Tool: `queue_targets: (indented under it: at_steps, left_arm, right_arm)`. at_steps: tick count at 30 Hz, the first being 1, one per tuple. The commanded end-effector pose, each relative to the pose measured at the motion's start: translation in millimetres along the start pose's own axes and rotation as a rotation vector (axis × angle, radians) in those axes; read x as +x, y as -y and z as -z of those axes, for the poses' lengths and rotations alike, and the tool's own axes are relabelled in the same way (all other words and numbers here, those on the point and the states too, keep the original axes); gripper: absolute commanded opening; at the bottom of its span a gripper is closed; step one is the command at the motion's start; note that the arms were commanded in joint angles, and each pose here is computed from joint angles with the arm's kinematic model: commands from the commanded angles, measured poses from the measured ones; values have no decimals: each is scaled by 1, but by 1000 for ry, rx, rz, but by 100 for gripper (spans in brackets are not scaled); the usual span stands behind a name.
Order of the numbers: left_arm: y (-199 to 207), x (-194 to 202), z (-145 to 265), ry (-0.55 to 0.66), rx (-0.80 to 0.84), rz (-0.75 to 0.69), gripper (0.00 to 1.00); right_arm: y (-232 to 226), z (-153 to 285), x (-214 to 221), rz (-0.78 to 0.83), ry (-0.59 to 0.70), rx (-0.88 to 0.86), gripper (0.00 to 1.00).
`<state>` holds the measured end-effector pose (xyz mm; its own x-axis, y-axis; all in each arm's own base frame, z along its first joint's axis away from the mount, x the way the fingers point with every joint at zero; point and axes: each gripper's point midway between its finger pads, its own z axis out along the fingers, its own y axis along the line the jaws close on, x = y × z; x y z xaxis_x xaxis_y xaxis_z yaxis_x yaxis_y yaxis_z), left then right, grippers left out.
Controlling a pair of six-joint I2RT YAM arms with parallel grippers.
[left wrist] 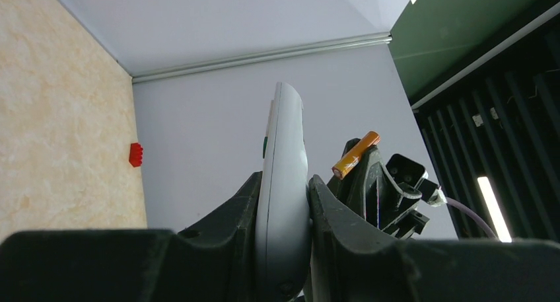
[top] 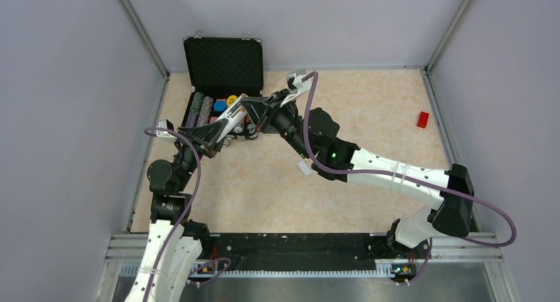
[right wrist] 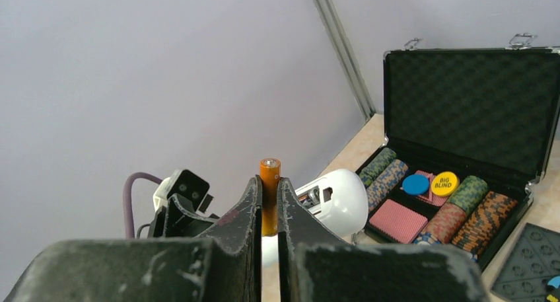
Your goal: Load the batteries into the remote control
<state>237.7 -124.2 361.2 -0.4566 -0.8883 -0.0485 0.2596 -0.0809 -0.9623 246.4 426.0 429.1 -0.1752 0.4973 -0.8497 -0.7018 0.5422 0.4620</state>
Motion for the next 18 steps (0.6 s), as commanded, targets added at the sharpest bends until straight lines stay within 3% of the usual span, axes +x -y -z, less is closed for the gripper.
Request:
queue_targets:
  at_steps: [1,18]
  left_arm:
    - [38,0,1,13,93,15,0]
    - [39,-3,2,29,109,33,0]
  right_arm:
    - [-16,-13,-16,8,57,-31,1]
    - [-7,-25,13,54,50,29,3]
